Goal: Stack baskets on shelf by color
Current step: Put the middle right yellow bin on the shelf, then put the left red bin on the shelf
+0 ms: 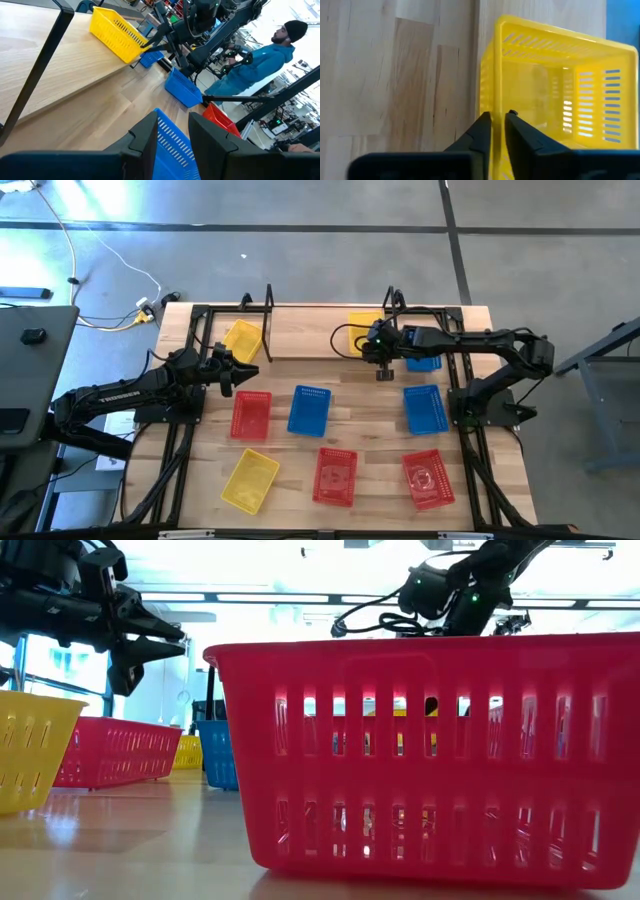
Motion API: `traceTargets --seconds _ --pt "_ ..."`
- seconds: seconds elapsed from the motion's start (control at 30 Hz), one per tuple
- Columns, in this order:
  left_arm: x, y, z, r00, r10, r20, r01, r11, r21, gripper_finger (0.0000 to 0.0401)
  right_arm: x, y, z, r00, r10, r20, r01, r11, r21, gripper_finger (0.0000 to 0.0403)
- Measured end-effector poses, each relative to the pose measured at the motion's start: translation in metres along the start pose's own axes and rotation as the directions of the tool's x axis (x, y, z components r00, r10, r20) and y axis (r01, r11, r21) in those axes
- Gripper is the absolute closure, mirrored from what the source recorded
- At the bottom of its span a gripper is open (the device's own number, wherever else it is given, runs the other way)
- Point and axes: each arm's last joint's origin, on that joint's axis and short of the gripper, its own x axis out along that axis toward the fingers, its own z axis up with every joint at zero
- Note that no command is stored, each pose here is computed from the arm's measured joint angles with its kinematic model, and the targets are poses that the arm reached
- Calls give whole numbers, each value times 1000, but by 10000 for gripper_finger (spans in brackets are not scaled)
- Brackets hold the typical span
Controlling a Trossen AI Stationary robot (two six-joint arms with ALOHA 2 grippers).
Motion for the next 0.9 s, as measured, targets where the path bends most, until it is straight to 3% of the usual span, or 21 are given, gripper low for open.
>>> traceTargets --seconds 0.27,0.47,0.7,0.9 --pt "0 0 0 1000 0 0 0 1000 0 302 -3 -1 0 999 -33 -4 33 999 17 304" --pt "0 0 0 1000 -8 -6 8 1000 0 294 -17 -3 13 999 -47 22 46 998 45 302" --pt "0 0 0 1000 -14 -11 14 1000 -2 257 -30 -4 22 1000 -29 0 29 996 89 302" --pt "0 -5 2 995 -94 -13 94 995 -15 249 -49 -2 36 1000 -5 0 5 989 150 302"
